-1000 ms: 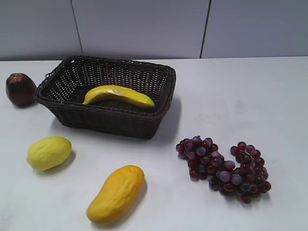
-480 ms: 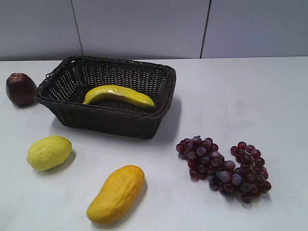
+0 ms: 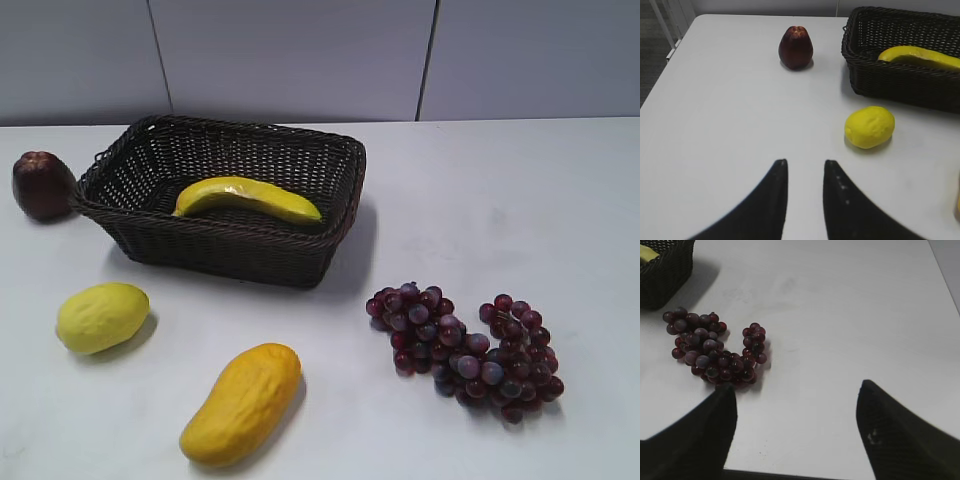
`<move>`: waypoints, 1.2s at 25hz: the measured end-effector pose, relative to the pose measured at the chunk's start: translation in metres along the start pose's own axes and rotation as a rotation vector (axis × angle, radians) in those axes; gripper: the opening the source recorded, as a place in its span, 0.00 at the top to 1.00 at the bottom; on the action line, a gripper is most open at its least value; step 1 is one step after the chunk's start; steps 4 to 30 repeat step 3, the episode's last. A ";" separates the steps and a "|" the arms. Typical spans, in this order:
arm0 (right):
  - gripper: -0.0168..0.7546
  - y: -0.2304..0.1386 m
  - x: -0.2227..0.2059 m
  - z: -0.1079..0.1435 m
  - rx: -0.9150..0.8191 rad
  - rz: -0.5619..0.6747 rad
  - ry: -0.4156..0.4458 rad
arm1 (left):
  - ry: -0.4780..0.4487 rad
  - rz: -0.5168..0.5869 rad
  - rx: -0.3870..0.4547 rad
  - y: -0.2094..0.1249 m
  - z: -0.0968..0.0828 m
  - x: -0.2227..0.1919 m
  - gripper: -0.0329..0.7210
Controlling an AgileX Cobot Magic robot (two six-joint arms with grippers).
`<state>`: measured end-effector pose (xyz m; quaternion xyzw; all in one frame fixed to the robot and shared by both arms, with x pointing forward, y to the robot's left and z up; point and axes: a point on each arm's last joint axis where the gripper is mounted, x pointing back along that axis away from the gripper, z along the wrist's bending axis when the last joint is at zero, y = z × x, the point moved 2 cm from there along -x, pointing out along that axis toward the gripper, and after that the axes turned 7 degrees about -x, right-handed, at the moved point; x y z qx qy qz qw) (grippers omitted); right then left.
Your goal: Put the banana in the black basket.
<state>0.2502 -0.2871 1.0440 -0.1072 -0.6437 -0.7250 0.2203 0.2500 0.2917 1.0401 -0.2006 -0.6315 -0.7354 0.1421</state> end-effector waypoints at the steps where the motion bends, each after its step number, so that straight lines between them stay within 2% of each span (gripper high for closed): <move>1: 0.21 0.000 0.000 0.000 -0.001 0.000 0.000 | 0.000 0.000 0.000 0.000 0.000 0.000 0.64; 30: 0.21 0.000 0.000 0.000 -0.001 0.000 0.000 | 0.000 0.000 0.000 0.000 0.000 0.000 0.64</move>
